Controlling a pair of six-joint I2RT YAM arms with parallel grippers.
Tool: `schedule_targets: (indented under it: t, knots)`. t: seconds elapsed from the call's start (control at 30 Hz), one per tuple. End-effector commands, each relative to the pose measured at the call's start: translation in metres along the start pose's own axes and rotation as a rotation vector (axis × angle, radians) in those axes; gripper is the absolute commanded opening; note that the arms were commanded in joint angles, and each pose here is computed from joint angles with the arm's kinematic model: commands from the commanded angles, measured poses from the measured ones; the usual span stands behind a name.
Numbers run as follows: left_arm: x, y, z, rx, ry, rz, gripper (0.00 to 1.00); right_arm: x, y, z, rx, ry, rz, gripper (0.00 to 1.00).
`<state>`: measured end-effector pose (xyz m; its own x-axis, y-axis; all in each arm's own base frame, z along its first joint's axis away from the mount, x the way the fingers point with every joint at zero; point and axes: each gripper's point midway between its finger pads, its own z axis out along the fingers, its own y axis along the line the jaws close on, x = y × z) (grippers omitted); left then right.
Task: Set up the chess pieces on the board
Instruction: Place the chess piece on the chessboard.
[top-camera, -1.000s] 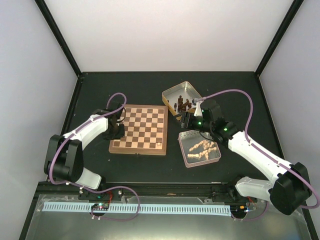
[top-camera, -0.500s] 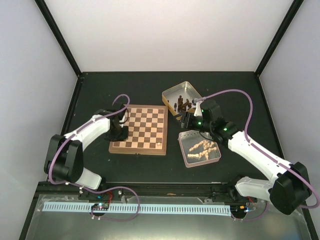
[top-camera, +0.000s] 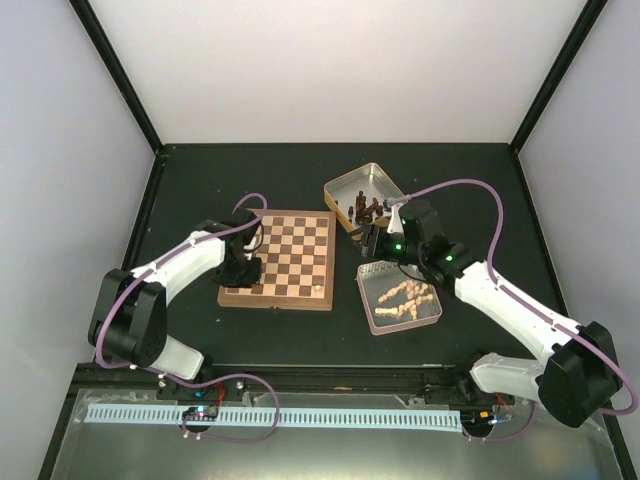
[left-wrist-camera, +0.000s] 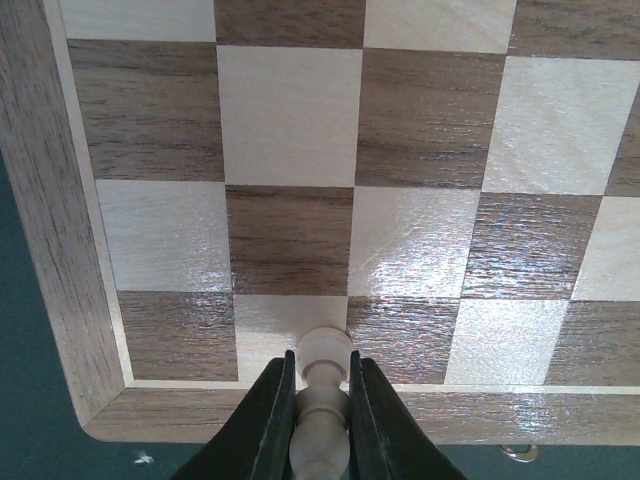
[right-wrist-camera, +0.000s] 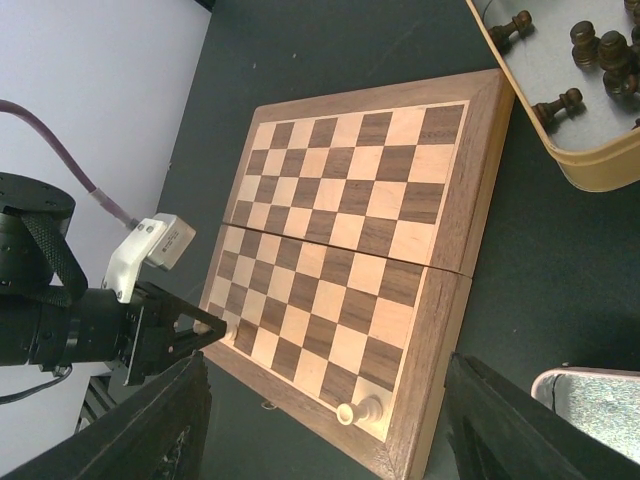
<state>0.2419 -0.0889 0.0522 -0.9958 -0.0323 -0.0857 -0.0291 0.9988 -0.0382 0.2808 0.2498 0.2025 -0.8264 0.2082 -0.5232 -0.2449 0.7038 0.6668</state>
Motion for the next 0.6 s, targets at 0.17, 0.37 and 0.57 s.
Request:
schedule_targets:
  t: [0.17,0.37,0.57]
  knots:
    - [0.006,0.007,0.002,-0.052,0.026,-0.011,0.09,0.002,-0.003,0.001,-0.003,0.001,-0.002,0.65]
    - [0.007,-0.014,0.0,0.039,0.027,0.027,0.09,0.002,-0.003,0.001,-0.004,0.0,-0.002,0.65]
    - [0.008,-0.018,0.002,0.041,0.046,0.045,0.09,0.002,-0.003,0.001,-0.002,-0.001,-0.002,0.65]
